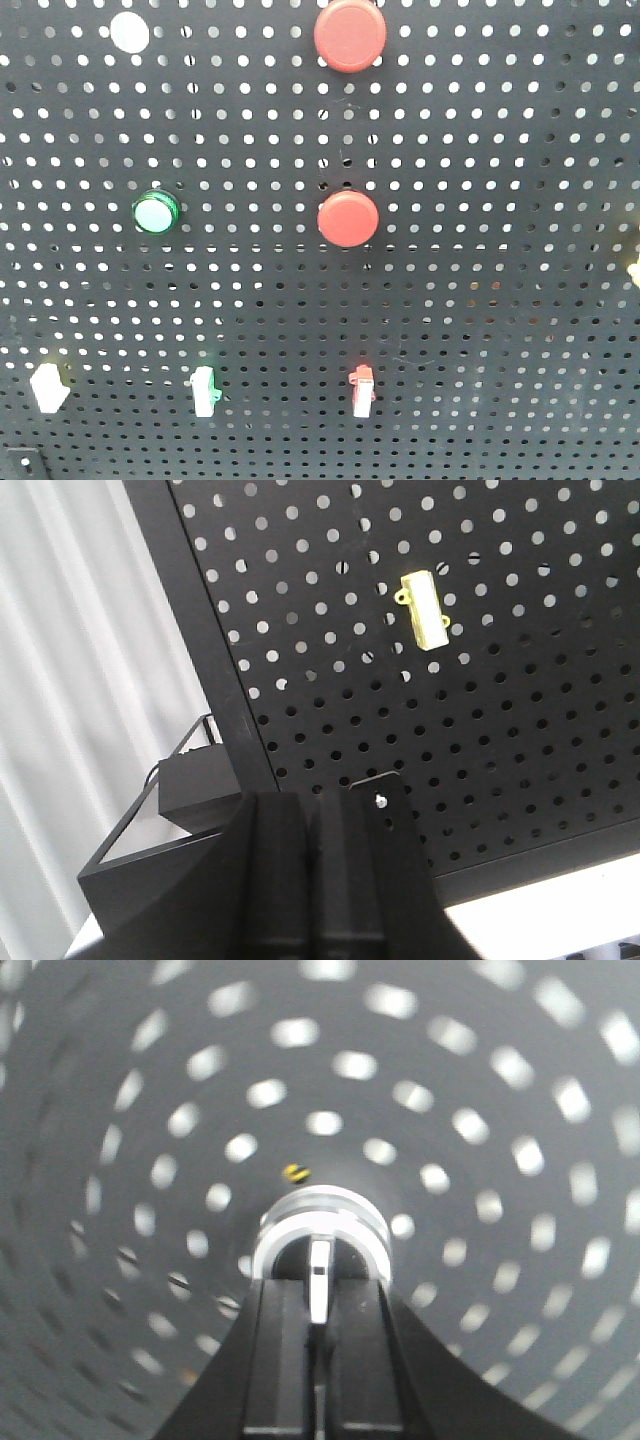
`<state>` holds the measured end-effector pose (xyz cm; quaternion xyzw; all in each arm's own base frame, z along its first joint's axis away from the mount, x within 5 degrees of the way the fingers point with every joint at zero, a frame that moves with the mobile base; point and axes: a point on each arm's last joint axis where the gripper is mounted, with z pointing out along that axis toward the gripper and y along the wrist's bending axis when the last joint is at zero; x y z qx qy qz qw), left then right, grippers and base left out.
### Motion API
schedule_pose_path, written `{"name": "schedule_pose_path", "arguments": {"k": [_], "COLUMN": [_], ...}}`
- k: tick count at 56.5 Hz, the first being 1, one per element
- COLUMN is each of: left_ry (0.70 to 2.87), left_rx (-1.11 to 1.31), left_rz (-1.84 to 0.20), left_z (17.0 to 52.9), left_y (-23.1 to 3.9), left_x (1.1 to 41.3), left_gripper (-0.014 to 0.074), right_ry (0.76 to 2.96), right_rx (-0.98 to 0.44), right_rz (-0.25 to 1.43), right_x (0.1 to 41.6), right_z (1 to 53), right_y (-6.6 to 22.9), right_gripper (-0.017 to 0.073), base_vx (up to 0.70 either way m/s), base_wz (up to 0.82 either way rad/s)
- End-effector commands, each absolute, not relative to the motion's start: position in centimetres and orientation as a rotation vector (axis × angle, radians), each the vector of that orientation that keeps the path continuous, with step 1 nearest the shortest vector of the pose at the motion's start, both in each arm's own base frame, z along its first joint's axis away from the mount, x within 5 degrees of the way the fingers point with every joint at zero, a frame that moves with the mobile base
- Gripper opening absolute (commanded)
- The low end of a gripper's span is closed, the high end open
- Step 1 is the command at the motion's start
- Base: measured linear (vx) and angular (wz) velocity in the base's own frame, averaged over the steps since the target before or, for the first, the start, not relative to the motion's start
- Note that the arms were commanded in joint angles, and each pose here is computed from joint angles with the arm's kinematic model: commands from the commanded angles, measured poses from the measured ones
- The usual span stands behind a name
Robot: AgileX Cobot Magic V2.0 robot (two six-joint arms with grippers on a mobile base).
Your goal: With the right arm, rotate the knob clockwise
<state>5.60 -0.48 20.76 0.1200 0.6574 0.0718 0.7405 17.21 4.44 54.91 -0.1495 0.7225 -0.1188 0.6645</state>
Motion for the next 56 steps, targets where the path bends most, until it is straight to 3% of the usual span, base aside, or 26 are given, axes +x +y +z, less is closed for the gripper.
{"name": "schedule_pose_path", "arguments": {"k": [1,25,42,56], "left_ry": [1.382,1.382,1.382,1.382], "left_rx": [0.254,0.254,0.254,0.254], "left_rz": [0.144,0.144,0.144,0.144], "left_z": [20.4,20.4,20.4,20.4], "left_y": [-0.5,-0.5,-0.5,-0.5], "left_x": [5.5,5.5,5.5,5.5], "left_gripper": [-0.0006,-0.0006,-0.0006,-0.0006], "right_ry": [1.512,1.373,1.337,1.307], "right_rx": [-0.203,0.364,0.439,0.571], "right_rz": [-0.130,0.661,0.714,0.869], "right_x": [16.7,16.5,16.5,16.5], "right_z": [56.7,57.9,58.1,58.1], "right_y": [4.4,5.2,4.9,4.9], "right_gripper": [-0.0008,-0.0008,-0.0008,-0.0008], "base_vx": [0.00,0.00,0.00,0.00], "base_wz": [0.00,0.00,0.00,0.00]}}
